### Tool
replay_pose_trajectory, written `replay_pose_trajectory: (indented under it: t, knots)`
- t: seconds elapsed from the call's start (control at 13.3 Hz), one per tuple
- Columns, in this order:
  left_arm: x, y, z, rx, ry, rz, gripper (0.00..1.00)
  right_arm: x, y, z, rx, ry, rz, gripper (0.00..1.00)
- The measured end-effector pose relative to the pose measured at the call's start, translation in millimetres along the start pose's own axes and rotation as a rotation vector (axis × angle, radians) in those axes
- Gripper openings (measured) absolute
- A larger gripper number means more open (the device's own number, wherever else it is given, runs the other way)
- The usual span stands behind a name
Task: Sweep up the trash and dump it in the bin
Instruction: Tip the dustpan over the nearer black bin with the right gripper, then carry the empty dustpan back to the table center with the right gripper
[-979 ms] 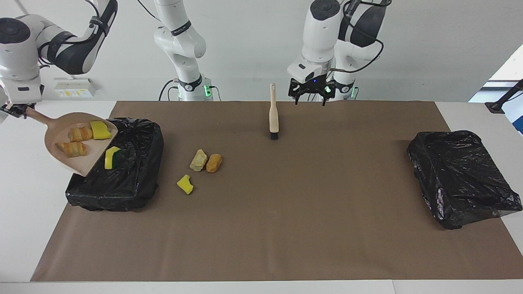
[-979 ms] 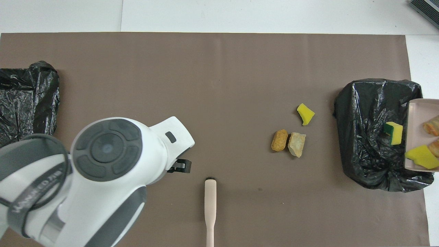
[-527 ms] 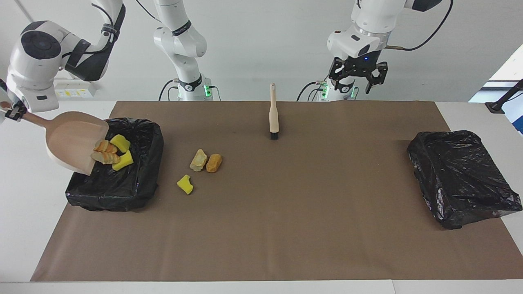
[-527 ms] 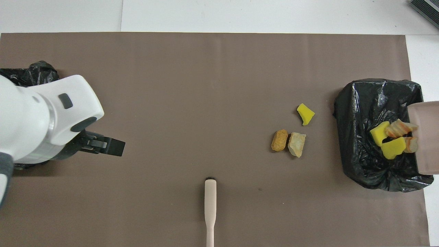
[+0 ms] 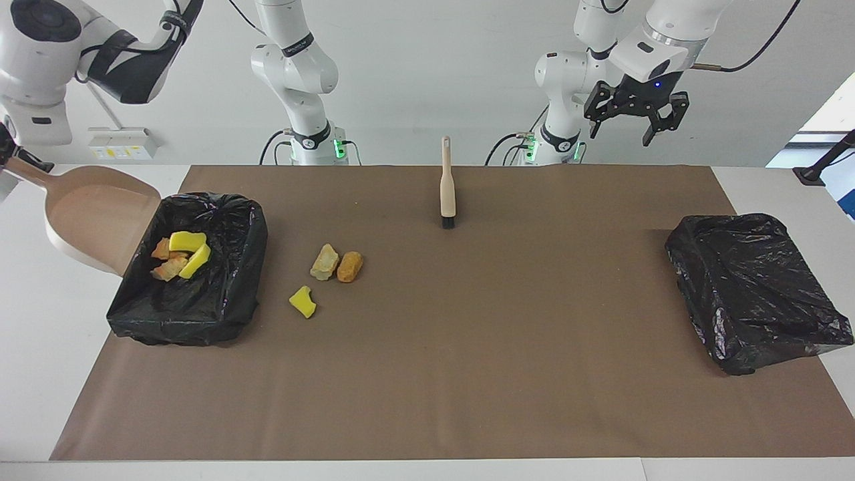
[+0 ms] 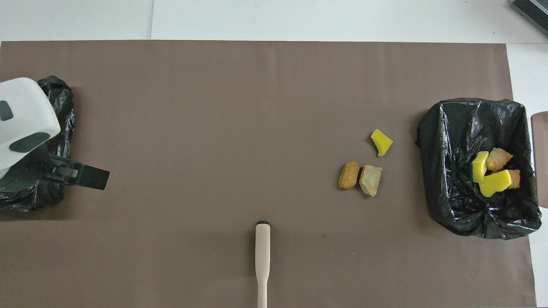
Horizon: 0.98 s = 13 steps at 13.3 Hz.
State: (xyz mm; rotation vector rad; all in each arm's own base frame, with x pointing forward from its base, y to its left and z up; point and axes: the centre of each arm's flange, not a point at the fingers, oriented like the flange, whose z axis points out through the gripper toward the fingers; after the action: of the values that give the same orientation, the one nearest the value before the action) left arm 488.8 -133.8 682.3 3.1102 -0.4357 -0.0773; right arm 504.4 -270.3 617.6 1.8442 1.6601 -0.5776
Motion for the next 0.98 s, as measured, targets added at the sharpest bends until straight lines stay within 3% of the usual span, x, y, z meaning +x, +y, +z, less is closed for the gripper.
replay_pose_trajectory:
  t: [0.23,0.45,0.6,0.98]
  knots:
    - [-0.2,-8.7,-0.5,-0.003,0.001,-0.015,1.0,-7.3,-9.4,-14.1,0.022,0.14,0.211,0.33]
    - [-0.5,-16.9,-0.5,-0.004,0.001,-0.031,1.0,25.3,-3.7,-30.1,0.105,0.255,0.485,0.33]
    - [-0.6,-18.5,-0.6,-0.004,0.001,-0.034,1.0,83.0,11.0,-68.4,0.152,0.293,0.623,0.33]
    - [-1.8,-36.0,-0.6,-0.006,0.002,-0.069,1.0,269.6,26.8,-166.8,0.321,0.423,0.973,0.33]
